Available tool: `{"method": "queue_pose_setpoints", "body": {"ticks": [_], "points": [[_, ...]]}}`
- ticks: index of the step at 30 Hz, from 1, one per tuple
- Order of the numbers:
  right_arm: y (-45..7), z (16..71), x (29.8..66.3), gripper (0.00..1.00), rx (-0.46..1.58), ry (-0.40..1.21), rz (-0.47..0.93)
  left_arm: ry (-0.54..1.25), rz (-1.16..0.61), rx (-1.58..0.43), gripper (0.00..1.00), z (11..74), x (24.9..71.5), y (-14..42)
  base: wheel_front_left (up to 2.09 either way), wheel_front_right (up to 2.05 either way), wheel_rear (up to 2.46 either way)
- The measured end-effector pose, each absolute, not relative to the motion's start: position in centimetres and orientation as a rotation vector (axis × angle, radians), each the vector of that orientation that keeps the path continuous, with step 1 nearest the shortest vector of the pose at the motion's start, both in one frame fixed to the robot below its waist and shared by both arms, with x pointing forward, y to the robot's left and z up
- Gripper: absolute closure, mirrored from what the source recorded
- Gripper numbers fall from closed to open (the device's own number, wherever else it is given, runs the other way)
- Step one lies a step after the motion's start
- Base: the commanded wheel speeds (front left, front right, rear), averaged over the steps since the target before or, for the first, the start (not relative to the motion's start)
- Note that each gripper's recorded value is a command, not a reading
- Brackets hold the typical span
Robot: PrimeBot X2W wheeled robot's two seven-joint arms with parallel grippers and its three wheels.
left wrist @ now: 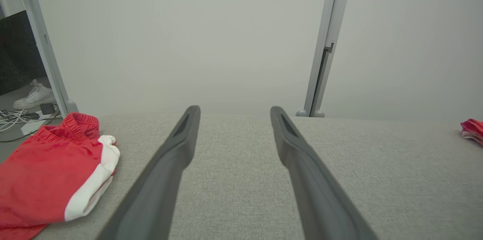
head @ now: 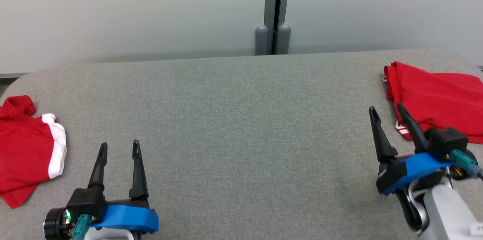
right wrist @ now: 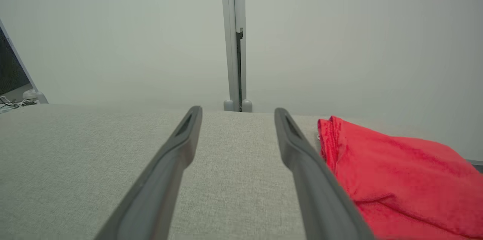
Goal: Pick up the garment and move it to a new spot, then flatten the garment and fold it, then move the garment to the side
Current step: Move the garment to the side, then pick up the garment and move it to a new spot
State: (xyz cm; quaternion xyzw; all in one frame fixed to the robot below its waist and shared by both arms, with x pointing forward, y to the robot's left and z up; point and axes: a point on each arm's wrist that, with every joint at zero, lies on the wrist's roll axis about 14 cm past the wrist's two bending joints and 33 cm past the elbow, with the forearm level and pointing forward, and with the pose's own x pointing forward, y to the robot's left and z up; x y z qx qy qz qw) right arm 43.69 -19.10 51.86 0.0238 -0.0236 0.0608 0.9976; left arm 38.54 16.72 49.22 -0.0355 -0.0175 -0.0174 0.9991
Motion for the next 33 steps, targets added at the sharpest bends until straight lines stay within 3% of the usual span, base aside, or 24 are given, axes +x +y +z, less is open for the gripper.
{"method": "queue_pose_setpoints", "body": {"ticks": [13,33], "points": [[-18.5,50.9,38.2,0.0,0.113,0.001,0.08,-0.037,-0.027,-0.072,0.0,49.4,36.8,17.1,0.0,0.0,0.0],[-17.8,51.1,37.7,0.0,0.111,0.022,0.084,-0.014,-0.004,-0.06,0.0,48.9,36.4,18.0,0.0,0.0,0.0]]}}
